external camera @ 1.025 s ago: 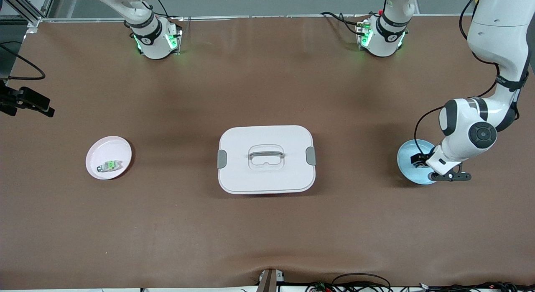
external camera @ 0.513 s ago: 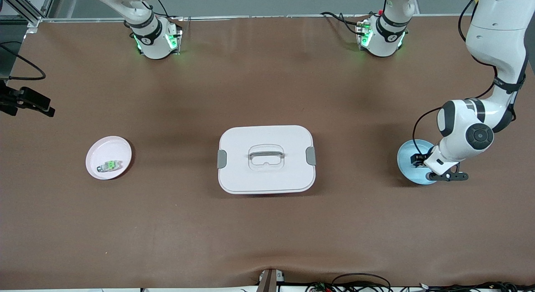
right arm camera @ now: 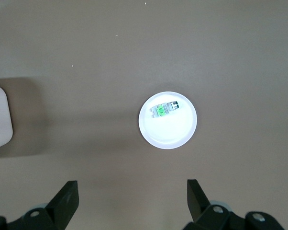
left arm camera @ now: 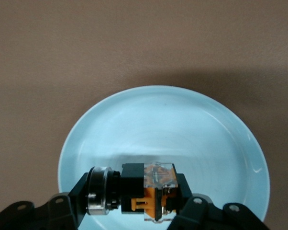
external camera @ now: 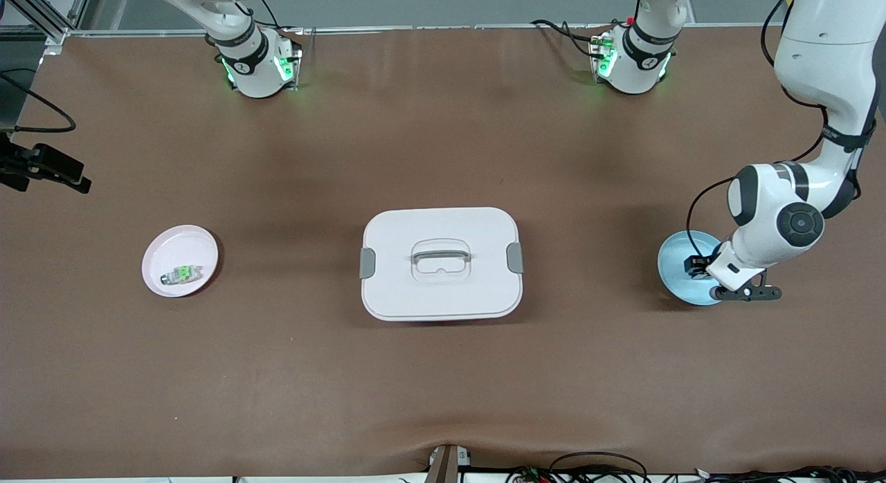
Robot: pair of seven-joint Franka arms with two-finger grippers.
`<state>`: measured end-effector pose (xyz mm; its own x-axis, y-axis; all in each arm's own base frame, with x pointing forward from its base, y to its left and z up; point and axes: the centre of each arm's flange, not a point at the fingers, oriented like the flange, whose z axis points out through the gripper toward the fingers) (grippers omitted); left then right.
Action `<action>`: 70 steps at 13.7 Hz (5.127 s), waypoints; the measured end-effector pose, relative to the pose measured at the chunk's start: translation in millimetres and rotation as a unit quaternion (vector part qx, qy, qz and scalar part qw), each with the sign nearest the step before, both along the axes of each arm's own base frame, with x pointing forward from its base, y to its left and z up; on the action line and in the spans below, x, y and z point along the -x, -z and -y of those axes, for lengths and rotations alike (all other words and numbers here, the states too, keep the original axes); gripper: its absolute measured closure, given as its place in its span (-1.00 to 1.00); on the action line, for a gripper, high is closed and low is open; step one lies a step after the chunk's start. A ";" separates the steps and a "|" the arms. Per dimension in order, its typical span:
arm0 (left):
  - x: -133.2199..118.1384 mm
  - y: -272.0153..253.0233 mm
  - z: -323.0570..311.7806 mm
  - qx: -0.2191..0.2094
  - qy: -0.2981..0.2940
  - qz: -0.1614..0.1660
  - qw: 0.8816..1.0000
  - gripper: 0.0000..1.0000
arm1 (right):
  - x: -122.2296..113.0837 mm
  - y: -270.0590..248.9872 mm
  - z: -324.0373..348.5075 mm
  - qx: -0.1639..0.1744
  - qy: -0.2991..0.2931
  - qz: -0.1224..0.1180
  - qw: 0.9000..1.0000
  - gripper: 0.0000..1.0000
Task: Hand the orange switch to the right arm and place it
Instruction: 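Close the left gripper on the orange switch, then lift the switch with the left gripper while the right gripper reaches over, then close the right gripper on the switch held by the left gripper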
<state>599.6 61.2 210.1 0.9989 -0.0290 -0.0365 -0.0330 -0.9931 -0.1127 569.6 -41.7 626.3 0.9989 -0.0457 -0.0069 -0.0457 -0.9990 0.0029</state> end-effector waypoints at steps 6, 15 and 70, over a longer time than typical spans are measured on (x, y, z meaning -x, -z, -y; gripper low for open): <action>-13.7 -94.2 27.4 0.024 -0.018 -0.019 0.999 -0.45 | -0.3 0.0 -4.4 -0.001 -0.002 0.000 1.000 -1.00; -25.8 -196.9 87.6 0.140 -0.118 -0.083 0.979 -0.45 | 17.1 1.5 -131.4 0.003 0.072 -0.037 0.997 -1.00; 49.0 -261.3 519.6 0.322 -0.487 -0.266 0.767 -0.45 | 83.5 112.0 -420.6 -0.259 0.161 0.076 0.949 -1.00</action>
<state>550.7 -458.4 471.5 0.4075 0.5382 -0.7378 0.8882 -0.4212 0.1834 486.0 378.8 514.3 0.9254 -0.3778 0.0306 -0.3090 -0.7988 -0.5162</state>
